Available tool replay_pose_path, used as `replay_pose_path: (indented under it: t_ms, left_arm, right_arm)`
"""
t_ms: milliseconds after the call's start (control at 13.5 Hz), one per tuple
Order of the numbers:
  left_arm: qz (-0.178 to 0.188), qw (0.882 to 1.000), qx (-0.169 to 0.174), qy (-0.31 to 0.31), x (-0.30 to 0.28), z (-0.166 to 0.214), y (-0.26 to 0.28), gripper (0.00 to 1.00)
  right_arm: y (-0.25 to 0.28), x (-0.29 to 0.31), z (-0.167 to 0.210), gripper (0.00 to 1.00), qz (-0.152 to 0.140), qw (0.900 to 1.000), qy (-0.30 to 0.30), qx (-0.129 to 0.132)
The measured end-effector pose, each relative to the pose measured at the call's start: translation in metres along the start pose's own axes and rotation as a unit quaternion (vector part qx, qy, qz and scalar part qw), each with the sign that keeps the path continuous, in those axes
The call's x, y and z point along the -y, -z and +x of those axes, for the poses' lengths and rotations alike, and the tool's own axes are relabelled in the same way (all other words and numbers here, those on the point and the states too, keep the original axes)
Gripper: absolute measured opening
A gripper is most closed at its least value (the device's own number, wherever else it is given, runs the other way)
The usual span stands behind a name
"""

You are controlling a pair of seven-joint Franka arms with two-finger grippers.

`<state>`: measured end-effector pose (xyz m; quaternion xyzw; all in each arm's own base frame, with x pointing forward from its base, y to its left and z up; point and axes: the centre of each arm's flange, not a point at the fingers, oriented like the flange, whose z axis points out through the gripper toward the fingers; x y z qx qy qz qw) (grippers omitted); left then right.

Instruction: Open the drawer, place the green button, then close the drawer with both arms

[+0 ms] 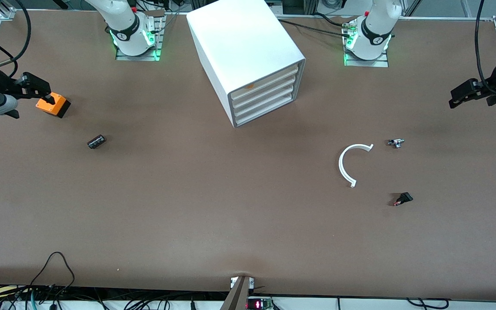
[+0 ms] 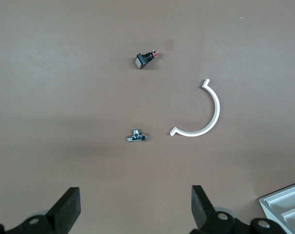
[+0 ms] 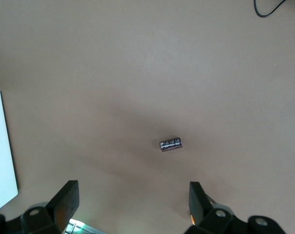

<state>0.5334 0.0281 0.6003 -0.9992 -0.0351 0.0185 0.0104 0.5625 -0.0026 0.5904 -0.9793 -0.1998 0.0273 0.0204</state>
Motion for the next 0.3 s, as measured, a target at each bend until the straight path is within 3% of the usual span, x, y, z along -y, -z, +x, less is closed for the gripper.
replay_pose_path:
  t_ms: [296]
  left_arm:
    - [0.0,1.0,-0.01,-0.013,-0.0052,0.0011,0.0027,1.0]
  right_arm:
    - [0.0,-0.0001,0.0,1.0,0.0,1.0,0.0,0.0]
